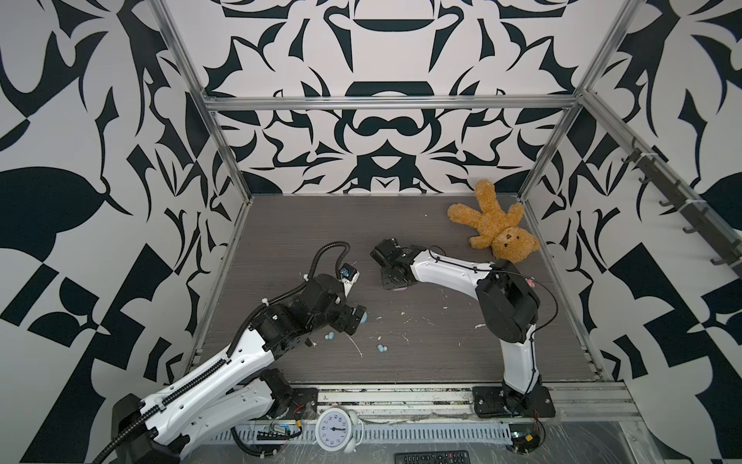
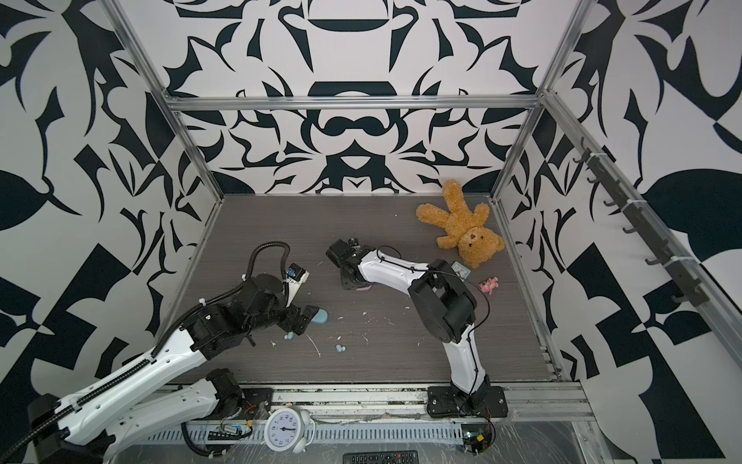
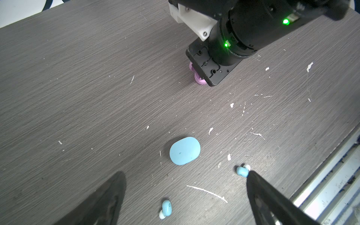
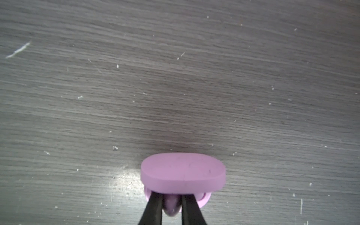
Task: Insert wireless bluetooth earbuds into charging case
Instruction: Insert the wireless bluetooth earbud into the charging case.
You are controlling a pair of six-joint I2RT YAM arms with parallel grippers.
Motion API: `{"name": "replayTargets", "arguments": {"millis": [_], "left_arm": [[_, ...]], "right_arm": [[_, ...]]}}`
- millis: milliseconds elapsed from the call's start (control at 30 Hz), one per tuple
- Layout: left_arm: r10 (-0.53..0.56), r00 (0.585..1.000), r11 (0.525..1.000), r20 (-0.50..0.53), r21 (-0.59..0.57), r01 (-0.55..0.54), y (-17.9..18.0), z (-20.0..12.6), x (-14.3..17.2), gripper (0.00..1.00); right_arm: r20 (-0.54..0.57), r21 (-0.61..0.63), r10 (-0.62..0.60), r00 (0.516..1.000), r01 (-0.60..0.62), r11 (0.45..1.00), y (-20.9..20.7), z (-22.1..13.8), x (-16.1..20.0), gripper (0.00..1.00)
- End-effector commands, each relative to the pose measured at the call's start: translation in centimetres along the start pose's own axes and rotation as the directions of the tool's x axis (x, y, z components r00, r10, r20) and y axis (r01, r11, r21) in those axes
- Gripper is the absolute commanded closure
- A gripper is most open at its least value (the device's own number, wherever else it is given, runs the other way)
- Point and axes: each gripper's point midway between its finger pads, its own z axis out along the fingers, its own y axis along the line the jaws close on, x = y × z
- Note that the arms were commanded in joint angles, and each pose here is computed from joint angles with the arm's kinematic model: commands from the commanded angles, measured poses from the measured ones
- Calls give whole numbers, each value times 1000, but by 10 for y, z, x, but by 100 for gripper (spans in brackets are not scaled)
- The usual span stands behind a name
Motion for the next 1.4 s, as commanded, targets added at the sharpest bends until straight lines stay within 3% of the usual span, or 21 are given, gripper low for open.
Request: {"name": "replayTargets", "arguments": {"millis": [0, 733, 1367], "left_arm": [[2, 1000, 1000, 6, -4, -2, 1, -1, 2, 1], [5, 1000, 1000, 0, -7, -5, 1, 1, 2, 1], [5, 1000, 1000, 1, -7, -5, 1, 1, 2, 1]], "right_arm": [[28, 14, -5, 1000, 5, 1000, -2, -7, -11, 87], [0, 11, 1, 1000, -1, 1000, 0, 3, -3, 85], [-6, 6, 14, 1000, -14, 1000, 0, 5, 0, 75]]}}
